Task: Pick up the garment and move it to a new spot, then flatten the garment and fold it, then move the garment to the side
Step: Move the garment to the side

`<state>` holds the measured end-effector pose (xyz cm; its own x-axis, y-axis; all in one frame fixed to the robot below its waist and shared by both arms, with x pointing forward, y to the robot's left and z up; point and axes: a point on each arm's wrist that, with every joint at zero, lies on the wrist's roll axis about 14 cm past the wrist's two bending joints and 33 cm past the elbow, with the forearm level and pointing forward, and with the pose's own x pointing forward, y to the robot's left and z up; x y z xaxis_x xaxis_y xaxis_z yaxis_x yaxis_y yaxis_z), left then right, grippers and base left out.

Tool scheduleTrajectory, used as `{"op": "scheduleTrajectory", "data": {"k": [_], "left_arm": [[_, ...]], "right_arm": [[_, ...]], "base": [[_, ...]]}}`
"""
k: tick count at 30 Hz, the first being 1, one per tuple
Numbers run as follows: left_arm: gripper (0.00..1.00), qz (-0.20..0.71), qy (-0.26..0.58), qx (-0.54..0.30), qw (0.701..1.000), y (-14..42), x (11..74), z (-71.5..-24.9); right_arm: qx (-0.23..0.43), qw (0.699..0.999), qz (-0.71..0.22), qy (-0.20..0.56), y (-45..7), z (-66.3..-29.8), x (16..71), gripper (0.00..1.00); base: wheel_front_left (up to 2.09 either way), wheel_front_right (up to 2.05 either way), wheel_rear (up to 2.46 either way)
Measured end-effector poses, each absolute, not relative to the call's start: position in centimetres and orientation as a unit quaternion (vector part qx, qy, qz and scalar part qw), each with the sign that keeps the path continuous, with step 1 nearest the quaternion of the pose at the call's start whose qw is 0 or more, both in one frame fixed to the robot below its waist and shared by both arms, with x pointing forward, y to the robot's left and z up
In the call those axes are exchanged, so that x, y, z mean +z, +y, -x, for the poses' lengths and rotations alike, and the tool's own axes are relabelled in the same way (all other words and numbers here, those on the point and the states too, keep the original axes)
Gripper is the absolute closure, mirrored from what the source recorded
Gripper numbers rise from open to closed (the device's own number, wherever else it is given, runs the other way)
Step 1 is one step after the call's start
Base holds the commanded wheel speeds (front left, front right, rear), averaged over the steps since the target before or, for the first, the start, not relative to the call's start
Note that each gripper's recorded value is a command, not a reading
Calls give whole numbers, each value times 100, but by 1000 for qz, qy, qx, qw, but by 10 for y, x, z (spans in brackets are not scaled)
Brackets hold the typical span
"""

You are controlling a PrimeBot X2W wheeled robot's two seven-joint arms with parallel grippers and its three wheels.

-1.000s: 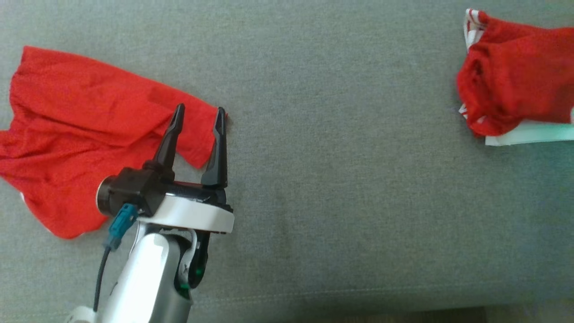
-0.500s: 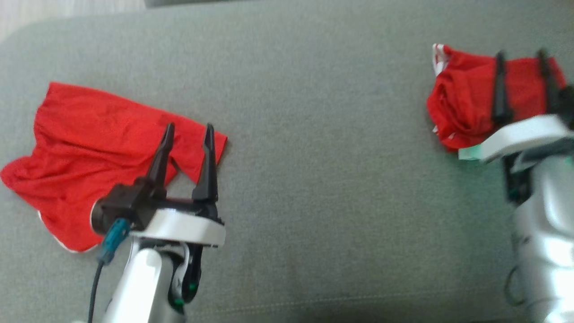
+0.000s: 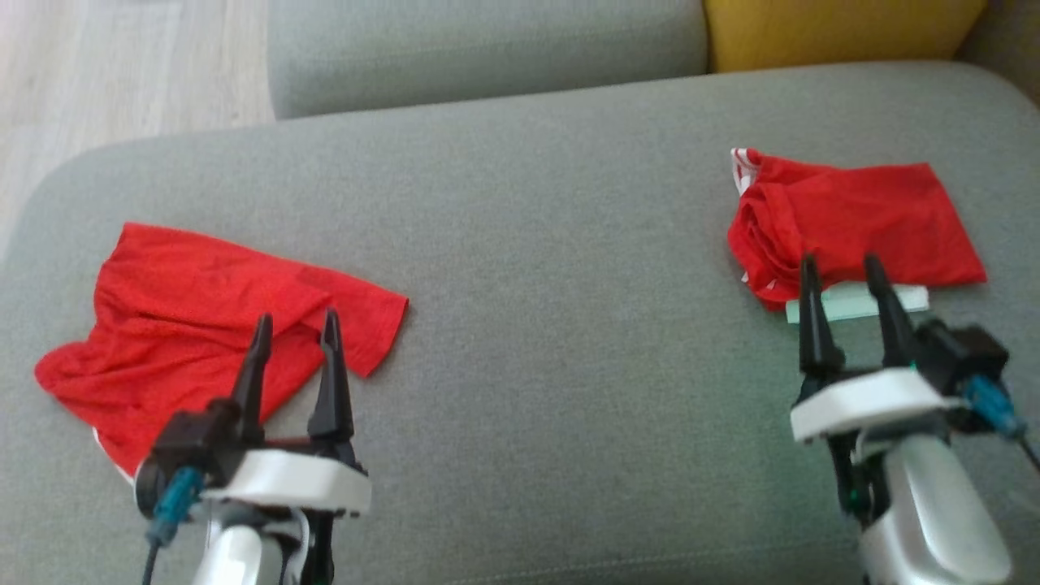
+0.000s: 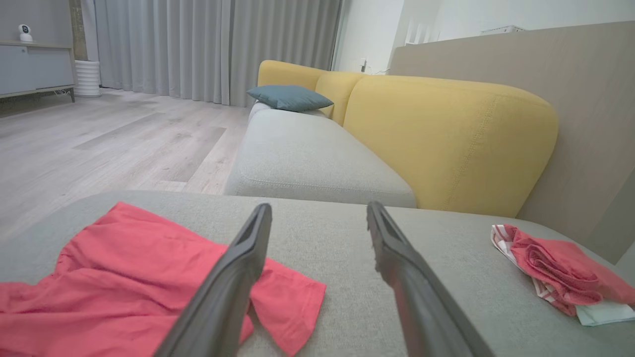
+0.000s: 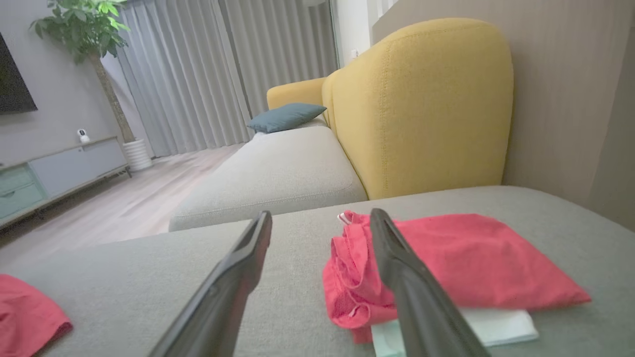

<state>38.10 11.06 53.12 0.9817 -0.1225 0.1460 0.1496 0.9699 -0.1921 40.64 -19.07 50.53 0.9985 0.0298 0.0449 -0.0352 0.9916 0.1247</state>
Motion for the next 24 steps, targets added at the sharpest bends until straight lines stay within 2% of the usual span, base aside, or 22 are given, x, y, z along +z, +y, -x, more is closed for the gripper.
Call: {"op": "scheduleTrajectory", "data": {"k": [12, 24], "left_arm": [[0, 110, -44, -61, 991, 114, 517, -365], [0, 110, -38, -61, 991, 114, 513, -364]], "right_arm": [[19, 993, -115, -34, -181, -370, 504, 0], [18, 992, -120, -32, -181, -366, 503, 0]], "base": [[0, 0, 0], [0, 0, 0]]}}
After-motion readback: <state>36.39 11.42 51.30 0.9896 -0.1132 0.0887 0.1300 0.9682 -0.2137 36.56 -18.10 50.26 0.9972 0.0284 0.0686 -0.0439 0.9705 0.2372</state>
